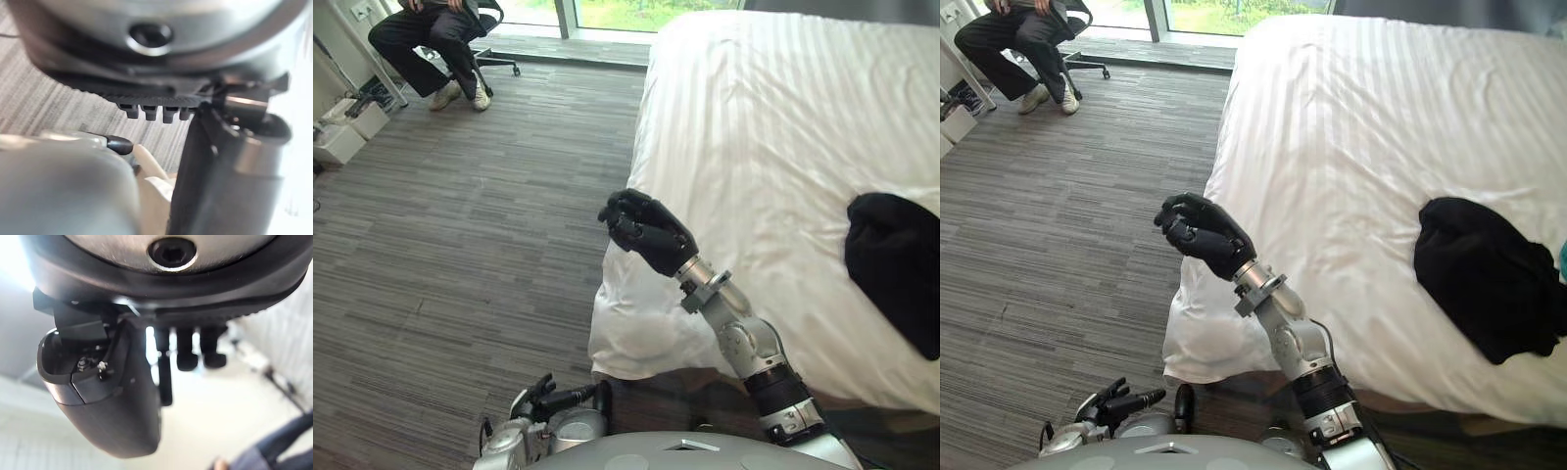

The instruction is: Tidy up the quilt and then pick up the clothes from the bed and put them into the laundry hamper

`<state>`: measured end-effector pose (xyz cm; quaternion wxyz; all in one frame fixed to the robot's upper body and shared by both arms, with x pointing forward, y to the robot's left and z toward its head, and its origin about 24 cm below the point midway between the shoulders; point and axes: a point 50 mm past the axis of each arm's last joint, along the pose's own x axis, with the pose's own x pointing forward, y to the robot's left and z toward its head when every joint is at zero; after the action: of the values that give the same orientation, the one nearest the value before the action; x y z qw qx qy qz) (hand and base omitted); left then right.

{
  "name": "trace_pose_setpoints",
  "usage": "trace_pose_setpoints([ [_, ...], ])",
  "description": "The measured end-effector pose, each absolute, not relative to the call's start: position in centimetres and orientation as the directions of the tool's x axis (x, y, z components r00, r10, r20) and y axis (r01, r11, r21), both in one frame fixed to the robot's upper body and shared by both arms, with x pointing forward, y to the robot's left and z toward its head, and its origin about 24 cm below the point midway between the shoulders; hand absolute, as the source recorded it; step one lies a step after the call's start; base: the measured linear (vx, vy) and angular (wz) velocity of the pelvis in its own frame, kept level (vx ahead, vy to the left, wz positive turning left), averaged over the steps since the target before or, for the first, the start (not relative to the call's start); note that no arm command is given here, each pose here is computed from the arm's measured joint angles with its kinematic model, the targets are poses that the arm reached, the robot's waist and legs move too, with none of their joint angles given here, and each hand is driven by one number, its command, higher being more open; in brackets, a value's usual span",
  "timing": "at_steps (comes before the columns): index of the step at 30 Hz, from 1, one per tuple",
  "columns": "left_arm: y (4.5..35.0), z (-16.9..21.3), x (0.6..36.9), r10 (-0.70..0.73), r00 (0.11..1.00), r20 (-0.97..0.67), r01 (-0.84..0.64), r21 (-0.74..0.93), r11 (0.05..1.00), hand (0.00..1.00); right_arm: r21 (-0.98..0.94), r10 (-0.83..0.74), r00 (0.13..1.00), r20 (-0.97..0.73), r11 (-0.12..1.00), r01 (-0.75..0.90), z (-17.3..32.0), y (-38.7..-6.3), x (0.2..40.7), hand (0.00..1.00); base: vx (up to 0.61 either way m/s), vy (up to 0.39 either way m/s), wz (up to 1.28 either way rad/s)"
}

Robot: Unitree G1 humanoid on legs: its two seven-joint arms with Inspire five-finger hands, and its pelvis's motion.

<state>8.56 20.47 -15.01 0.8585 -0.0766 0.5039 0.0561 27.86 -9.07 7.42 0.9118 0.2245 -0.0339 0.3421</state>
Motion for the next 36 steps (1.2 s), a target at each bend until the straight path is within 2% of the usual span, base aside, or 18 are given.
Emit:
trace_pose_setpoints([
  [4,18.3,-14.8,9.8,-0.055,0.544,-0.838,-0.147,-0.159,0.976,1.0,0.297,0.482,0.867,0.123,0.816,-0.496,8.5,-14.3,29.7,0.0,-0.16,0.067,0.0],
  [8,18.5,-14.0,11.7,-0.054,0.626,-0.778,-0.151,-0.189,0.97,1.0,0.288,0.305,0.943,0.133,0.899,-0.331,9.8,-18.5,30.3,0.0,-0.06,-0.019,-0.22],
  [14,18.7,-12.6,14.6,-0.002,0.711,-0.703,-0.189,-0.194,0.963,1.0,0.345,0.204,0.941,0.27,0.892,-0.292,10.3,-20.0,27.7,0.0,0.05,-0.069,-0.14],
  [21,19.0,-11.5,16.6,0.034,0.761,-0.648,-0.239,-0.232,0.943,1.0,0.456,0.057,0.955,0.29,0.869,-0.19,5.7,-20.5,22.8,0.0,0.07,-0.063,-0.21],
  [30,20.8,-12.9,14.7,0.13,0.692,-0.71,-0.398,-0.225,0.889,1.0,0.588,-0.144,0.989,-0.021,0.798,0.128,-3.8,-22.4,17.5,0.0,0.1,-0.027,-0.3],
  [31,20.9,-13.1,14.4,0.142,0.681,-0.719,-0.422,-0.227,0.878,1.0,0.596,-0.189,0.978,-0.093,0.776,0.207,-5.3,-22.8,16.4,1.0,0.14,0.005,-0.05],
  [33,20.7,-13.6,13.6,0.148,0.658,-0.738,-0.46,-0.239,0.855,1.0,0.571,-0.242,0.949,-0.204,0.758,0.316,-7.3,-23.4,14.3,1.0,0.14,0.013,-0.05],
  [35,20.7,-14.0,12.6,0.149,0.632,-0.761,-0.495,-0.248,0.832,1.0,0.515,-0.301,0.888,-0.347,0.731,0.449,-9.5,-24.1,11.5,1.0,0.13,0.018,-0.04],
  [36,20.6,-14.3,12.0,0.149,0.615,-0.774,-0.517,-0.253,0.818,1.0,0.457,-0.331,0.829,-0.45,0.712,0.532,-11.0,-24.3,9.3,1.0,0.17,0.023,0.03],
])
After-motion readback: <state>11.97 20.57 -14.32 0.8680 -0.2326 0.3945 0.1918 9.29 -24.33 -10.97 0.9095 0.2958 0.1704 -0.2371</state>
